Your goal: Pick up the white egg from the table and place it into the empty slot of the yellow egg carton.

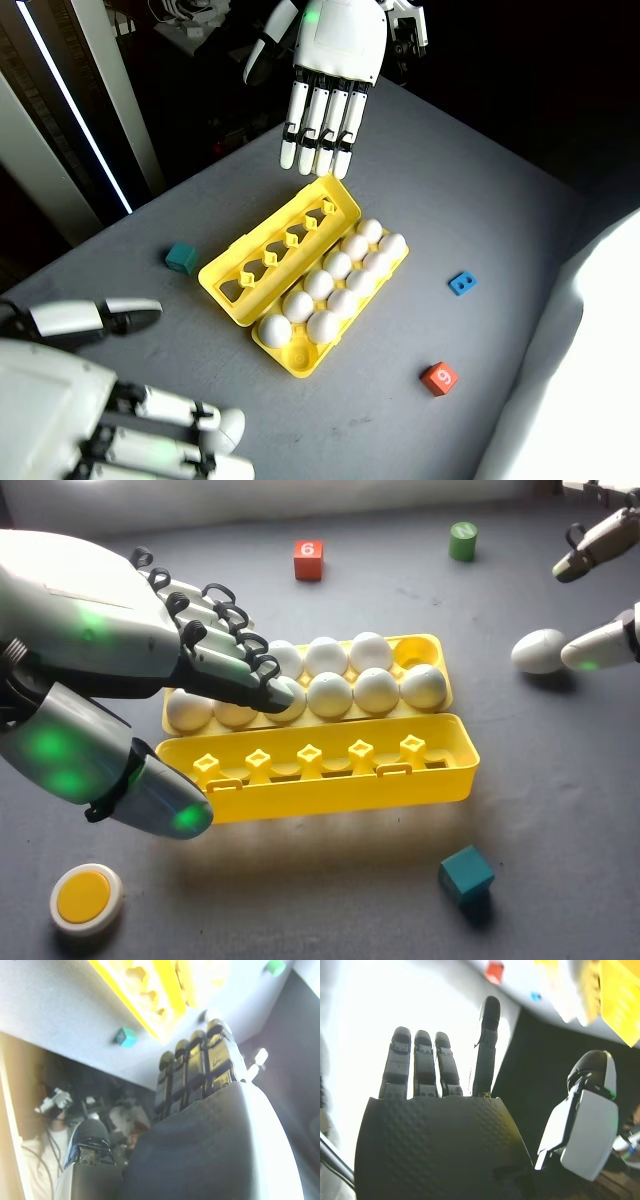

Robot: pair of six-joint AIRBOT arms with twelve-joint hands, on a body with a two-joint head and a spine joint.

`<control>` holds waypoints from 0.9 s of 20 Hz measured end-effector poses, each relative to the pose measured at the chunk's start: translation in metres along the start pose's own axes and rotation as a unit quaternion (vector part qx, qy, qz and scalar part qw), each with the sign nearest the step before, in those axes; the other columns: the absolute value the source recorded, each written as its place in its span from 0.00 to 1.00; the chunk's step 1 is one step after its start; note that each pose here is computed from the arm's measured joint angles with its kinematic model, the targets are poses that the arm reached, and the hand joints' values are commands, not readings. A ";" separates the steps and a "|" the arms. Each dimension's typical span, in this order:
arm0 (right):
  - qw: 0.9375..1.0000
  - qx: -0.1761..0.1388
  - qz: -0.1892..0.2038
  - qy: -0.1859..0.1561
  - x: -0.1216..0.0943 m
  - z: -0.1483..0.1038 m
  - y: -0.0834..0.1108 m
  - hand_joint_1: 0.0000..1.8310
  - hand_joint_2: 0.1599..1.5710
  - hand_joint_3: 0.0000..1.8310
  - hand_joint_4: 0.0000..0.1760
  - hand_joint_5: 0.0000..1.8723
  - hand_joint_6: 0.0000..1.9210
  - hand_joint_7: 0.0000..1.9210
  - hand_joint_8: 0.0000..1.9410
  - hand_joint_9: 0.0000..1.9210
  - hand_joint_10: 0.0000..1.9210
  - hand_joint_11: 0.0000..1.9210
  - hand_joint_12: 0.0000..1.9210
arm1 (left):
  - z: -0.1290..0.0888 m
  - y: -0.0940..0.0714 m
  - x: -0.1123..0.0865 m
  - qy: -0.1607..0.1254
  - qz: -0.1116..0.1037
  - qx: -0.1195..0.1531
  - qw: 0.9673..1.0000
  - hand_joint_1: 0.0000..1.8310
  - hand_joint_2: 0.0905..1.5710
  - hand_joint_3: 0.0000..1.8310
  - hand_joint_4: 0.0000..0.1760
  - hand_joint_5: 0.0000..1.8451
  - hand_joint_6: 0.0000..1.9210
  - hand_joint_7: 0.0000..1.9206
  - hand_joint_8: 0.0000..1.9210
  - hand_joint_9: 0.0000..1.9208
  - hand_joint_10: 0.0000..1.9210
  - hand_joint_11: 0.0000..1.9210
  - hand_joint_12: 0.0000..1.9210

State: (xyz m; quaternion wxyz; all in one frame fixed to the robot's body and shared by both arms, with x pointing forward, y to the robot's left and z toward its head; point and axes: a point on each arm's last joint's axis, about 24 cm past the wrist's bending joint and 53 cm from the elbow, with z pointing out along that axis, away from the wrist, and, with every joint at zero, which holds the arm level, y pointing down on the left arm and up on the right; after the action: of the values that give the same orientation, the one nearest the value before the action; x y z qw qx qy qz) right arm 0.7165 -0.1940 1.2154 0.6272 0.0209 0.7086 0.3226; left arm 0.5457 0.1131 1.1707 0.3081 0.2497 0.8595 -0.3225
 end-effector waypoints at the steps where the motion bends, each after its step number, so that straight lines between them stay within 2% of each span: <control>1: 1.000 -0.002 0.000 -0.004 0.000 0.005 0.000 0.27 0.44 0.00 0.78 0.43 0.04 0.00 0.00 0.00 0.00 0.00 0.00 | 0.000 0.000 0.000 0.000 0.001 -0.001 1.000 0.00 0.72 0.00 0.00 0.10 0.00 0.08 0.00 0.06 0.00 0.03 0.02; 3: 1.000 -0.004 -0.011 -0.008 0.002 0.012 -0.001 0.27 0.44 0.00 0.81 0.41 0.03 0.00 0.00 0.00 0.00 0.00 0.00 | 0.000 0.000 0.000 0.000 0.001 -0.001 1.000 0.00 0.71 0.00 0.00 0.08 0.00 0.07 0.00 0.04 0.00 0.02 0.02; 4: 1.000 -0.004 -0.018 -0.009 0.003 0.015 -0.002 0.28 0.43 0.00 0.79 0.40 0.02 0.00 0.00 0.00 0.00 0.00 0.00 | 0.000 0.000 0.000 0.000 0.001 -0.001 1.000 0.00 0.71 0.00 0.00 0.08 0.00 0.06 0.00 0.04 0.00 0.02 0.02; 5: 1.000 -0.002 -0.027 -0.011 0.007 0.020 -0.007 0.30 0.42 0.00 0.69 0.41 0.02 0.00 0.00 0.00 0.00 0.00 0.00 | 0.000 0.000 0.000 -0.001 0.001 -0.001 1.000 0.00 0.72 0.00 0.00 0.08 0.00 0.06 0.00 0.04 0.00 0.02 0.02; 9: 0.999 0.009 -0.043 -0.010 0.017 0.032 -0.024 0.29 0.42 0.00 0.76 0.40 0.01 0.00 0.00 0.00 0.00 0.00 0.00 | 0.000 0.000 0.000 -0.001 0.001 -0.001 1.000 0.00 0.72 0.00 0.00 0.08 0.00 0.07 0.00 0.05 0.00 0.02 0.02; 11: 0.999 0.009 -0.048 -0.014 0.019 0.039 -0.026 0.25 0.42 0.00 0.68 0.39 0.01 0.00 0.00 0.00 0.00 0.00 0.00 | 0.000 0.000 0.000 -0.001 0.001 -0.001 1.000 0.00 0.71 0.00 0.00 0.09 0.01 0.07 0.01 0.05 0.00 0.02 0.03; 12: 0.999 0.009 -0.049 -0.017 0.020 0.043 -0.027 0.22 0.42 0.00 0.76 0.39 0.01 0.00 0.00 0.00 0.00 0.00 0.00 | 0.000 0.000 0.000 -0.001 0.001 -0.001 1.000 0.00 0.72 0.00 0.00 0.08 0.00 0.07 0.00 0.05 0.00 0.02 0.03; 13: 0.999 0.007 -0.049 -0.018 0.022 0.046 -0.026 0.22 0.42 0.00 0.78 0.39 0.01 0.00 0.00 0.00 0.00 0.00 0.00 | 0.000 0.000 -0.001 -0.001 0.001 -0.001 1.000 0.00 0.71 0.00 0.00 0.08 0.00 0.07 0.00 0.05 0.00 0.02 0.03; 18: 0.998 0.002 -0.068 -0.005 0.045 0.059 -0.028 0.26 0.42 0.00 0.78 0.42 0.02 0.00 0.00 0.00 0.00 0.00 0.00 | 0.000 0.000 0.000 -0.001 0.002 -0.001 1.000 0.00 0.72 0.00 0.00 0.08 0.00 0.07 0.00 0.05 0.01 0.01 0.03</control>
State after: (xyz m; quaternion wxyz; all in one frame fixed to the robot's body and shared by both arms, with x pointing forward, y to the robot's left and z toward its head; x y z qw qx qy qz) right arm 0.7706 -0.1715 1.1618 0.6512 -0.0238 0.7058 0.2778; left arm 0.5463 0.1132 1.1707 0.3097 0.2504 0.8592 -0.3211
